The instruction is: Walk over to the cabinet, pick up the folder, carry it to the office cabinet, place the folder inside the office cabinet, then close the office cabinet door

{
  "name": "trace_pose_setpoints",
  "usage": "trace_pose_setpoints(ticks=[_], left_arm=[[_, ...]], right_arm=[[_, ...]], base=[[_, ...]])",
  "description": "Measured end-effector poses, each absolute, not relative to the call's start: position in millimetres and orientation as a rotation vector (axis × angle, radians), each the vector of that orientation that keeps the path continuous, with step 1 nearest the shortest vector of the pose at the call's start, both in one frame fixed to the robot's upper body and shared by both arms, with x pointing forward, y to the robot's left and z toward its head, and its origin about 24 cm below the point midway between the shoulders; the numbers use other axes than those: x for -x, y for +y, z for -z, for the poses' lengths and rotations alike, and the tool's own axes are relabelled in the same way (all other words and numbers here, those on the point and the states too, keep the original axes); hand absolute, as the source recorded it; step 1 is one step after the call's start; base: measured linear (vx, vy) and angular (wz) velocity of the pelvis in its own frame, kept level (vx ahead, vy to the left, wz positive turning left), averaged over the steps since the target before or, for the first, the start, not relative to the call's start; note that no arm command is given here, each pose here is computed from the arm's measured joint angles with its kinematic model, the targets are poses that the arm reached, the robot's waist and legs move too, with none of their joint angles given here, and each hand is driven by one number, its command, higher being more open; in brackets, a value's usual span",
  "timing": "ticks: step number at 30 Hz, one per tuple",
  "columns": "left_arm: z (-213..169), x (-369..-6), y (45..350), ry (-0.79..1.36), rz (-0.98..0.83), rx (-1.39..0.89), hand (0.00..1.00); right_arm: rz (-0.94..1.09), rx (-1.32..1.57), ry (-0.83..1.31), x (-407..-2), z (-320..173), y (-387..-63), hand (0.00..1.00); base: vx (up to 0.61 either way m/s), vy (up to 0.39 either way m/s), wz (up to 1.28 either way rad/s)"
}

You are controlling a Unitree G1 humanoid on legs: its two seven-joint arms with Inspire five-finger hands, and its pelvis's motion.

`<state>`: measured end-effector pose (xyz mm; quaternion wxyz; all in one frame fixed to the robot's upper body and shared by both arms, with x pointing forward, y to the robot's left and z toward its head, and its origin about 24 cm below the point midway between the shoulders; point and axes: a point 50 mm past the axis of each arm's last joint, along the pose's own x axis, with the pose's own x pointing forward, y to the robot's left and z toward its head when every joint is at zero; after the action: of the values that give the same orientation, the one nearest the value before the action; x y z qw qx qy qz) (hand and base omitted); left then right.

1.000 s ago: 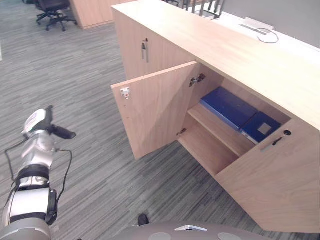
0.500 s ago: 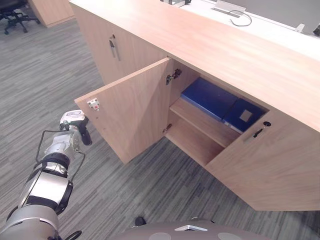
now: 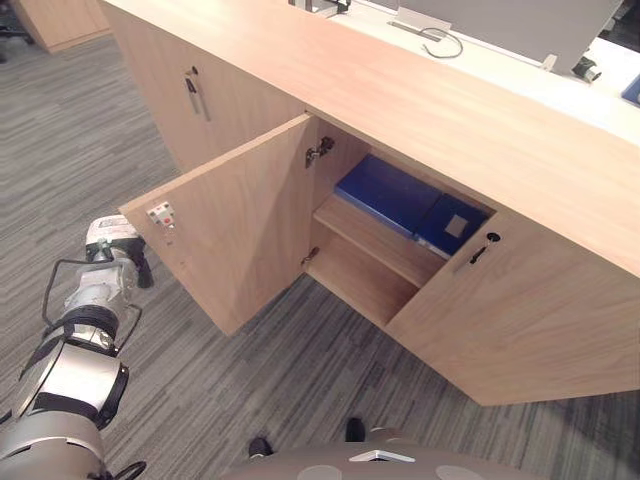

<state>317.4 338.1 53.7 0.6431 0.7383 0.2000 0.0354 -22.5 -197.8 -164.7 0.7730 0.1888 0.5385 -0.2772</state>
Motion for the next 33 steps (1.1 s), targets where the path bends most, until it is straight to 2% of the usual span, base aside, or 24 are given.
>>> trace_pose_setpoints(ticks=[2, 6, 8, 9, 11, 13, 15, 16, 17, 19, 21, 22, 23, 26, 30, 31, 32, 33], left_arm=[[-54.0, -318.8, 316.3, 0.315, -0.065, -1.670, 1.00], [-45.3, -315.8, 236.7, 0.023, 0.032, -1.463, 1.00], [-25.6, -292.7, 189.1, -0.081, 0.175, -1.346, 1.00], [-20.3, -286.0, 175.6, -0.101, 0.214, -1.306, 1.00], [0.3, -262.7, 123.6, -0.141, 0.377, -1.166, 1.00], [13.7, -245.2, 100.0, -0.125, 0.475, -1.076, 1.00], [32.0, -208.9, 59.9, -0.144, 0.755, -1.011, 1.00], [36.1, -198.7, 51.4, -0.142, 0.818, -0.989, 1.00], [44.5, -175.7, 36.1, -0.121, 0.942, -0.933, 1.00], [51.5, -157.0, 28.9, -0.080, 1.021, -0.879, 1.00], [59.6, -140.5, 29.0, 0.009, 1.052, -0.805, 1.00], [61.6, -139.3, 32.2, 0.033, 1.046, -0.800, 1.00], [65.8, -139.3, 41.9, 0.090, 1.012, -0.793, 1.00], [69.9, -146.1, 59.6, 0.170, 0.932, -0.797, 1.00], [86.7, -155.2, 91.6, 0.336, 0.776, -0.747, 1.00], [108.9, -155.2, 113.6, 0.504, 0.637, -0.673, 1.00], [118.8, -153.4, 124.6, 0.585, 0.569, -0.643, 1.00], [138.5, -141.7, 152.5, 0.772, 0.392, -0.574, 1.00]], right_arm=[[0.596, -0.399, 1.160, 21.5, 163.9, -198.3, 1.00], [0.576, -0.369, 1.144, 19.3, 161.1, -201.4, 1.00], [0.550, -0.335, 1.144, 18.3, 159.7, -202.4, 1.00], [0.543, -0.324, 1.146, 18.4, 159.3, -203.2, 1.00], [0.496, -0.258, 1.157, 17.2, 158.5, -206.6, 1.00], [0.444, -0.197, 1.170, 16.1, 157.9, -209.9, 1.00], [0.338, -0.070, 1.194, 16.3, 155.4, -223.1, 1.00], [0.303, -0.036, 1.201, 16.5, 154.5, -227.0, 1.00], [0.177, 0.093, 1.252, 21.3, 153.8, -234.7, 1.00], [0.005, 0.231, 1.348, 34.9, 154.9, -236.2, 1.00], [-0.351, 0.401, 1.487, 68.5, 153.8, -224.8, 1.00], [-0.459, 0.431, 1.505, 75.2, 153.5, -218.7, 1.00], [-0.700, 0.469, 1.535, 90.0, 153.2, -200.9, 1.00], [-1.032, 0.428, 1.508, 107.5, 149.8, -163.8, 1.00], [-1.164, 0.349, 1.451, 111.6, 147.5, -133.6, 1.00], [-1.168, 0.331, 1.442, 110.5, 148.0, -128.2, 1.00], [-1.152, 0.315, 1.442, 109.0, 148.6, -127.1, 1.00], [-1.120, 0.308, 1.444, 104.7, 151.2, -126.9, 1.00]], base=[[-0.06, 0.070, 0.24], [-0.04, 0.072, 0.13], [-0.05, 0.059, -0.04], [-0.05, 0.048, 0.01], [-0.06, 0.036, 0.08], [-0.06, 0.014, 0.03], [-0.02, -0.003, 0.12], [0.00, -0.002, 0.20], [0.00, 0.006, 0.17], [0.00, 0.010, 0.19], [-0.01, -0.008, 0.16], [-0.01, -0.015, 0.09], [-0.01, -0.013, 0.06], [-0.02, -0.012, 0.05], [0.01, 0.008, 0.00], [0.03, 0.026, 0.02], [0.05, 0.024, 0.00], [0.05, 0.010, -0.04]])
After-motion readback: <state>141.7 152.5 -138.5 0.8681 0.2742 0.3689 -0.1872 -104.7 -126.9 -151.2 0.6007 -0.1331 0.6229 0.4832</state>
